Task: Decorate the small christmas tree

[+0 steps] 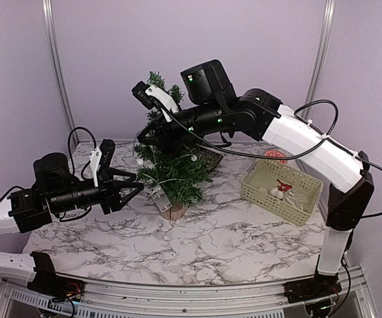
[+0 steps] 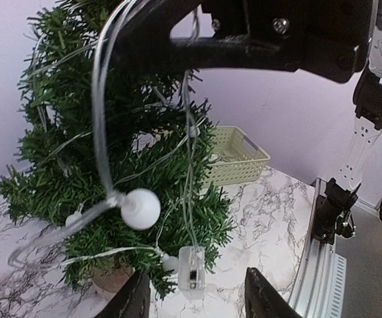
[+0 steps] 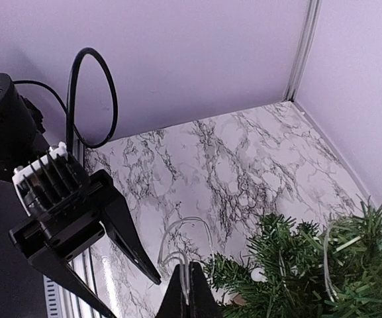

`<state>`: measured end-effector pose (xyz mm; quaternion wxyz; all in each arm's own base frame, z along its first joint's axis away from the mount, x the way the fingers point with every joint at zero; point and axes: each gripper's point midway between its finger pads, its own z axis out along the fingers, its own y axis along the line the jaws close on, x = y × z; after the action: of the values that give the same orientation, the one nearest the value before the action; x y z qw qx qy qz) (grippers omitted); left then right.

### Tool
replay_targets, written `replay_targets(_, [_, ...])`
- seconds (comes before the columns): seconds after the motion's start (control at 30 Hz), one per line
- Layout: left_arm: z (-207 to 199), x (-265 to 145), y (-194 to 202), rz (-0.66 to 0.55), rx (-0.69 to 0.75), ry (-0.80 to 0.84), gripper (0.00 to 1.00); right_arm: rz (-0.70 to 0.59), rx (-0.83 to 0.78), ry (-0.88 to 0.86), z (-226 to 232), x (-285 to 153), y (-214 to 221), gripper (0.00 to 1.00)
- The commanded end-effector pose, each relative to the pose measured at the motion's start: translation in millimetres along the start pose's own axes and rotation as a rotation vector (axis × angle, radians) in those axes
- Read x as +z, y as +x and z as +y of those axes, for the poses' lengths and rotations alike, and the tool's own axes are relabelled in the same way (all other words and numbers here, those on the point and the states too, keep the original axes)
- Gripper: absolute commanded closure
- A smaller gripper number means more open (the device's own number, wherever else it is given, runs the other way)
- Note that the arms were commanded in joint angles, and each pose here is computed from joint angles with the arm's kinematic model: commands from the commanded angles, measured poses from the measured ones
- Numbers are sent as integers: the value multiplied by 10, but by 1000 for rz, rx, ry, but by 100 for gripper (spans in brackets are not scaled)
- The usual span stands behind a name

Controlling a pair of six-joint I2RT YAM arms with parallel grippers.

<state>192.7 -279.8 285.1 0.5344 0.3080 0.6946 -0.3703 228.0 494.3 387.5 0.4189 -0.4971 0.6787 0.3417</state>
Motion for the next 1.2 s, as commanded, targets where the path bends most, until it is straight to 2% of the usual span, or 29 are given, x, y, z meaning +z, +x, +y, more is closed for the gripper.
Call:
replay_targets(0.0, [-141, 117, -412, -94, 33, 37, 52, -74, 4, -10, 41, -33, -236, 100])
replay_targets(0.17, [-95, 316, -526, -111, 20, 2, 51, -100, 7, -17, 52, -42, -306, 100])
replay_targets(0.27, [-71, 404, -524, -100, 12, -12, 54, -112, 6, -19, 57, -53, -342, 100])
replay_targets(0.43, [-125, 459, -495, -86, -6, 24, 71, -127, 2, -8, 35, -63, -387, 100])
replay_targets(0.6, [-188, 451, -533, -92, -15, 56, 99, -136, -1, -8, 26, -59, -408, 100])
replay_targets(0.8, [-200, 259, -788, -171, -62, 47, 100, -148, -4, -6, -10, -92, -435, 100])
replay_targets(0.87, [-146, 143, -930, -222, -87, 15, 100, -158, 0, -5, -27, -131, -459, 89])
replay_targets(1.0, [-58, -37, -1203, -301, -141, -17, 100, -196, -2, 5, -59, -285, -551, 52])
replay_targets(1.1, [-5, -92, -1363, -340, -174, -29, 100, -247, -15, 28, -70, -492, -682, 36])
replay_targets(1.13, [7, -110, -1432, -355, -181, -33, 100, -259, -20, 31, -71, -549, -710, 27])
replay_targets(1.17, [24, -117, -1486, -368, -192, -34, 100, -270, -26, 33, -65, -611, -734, 24])
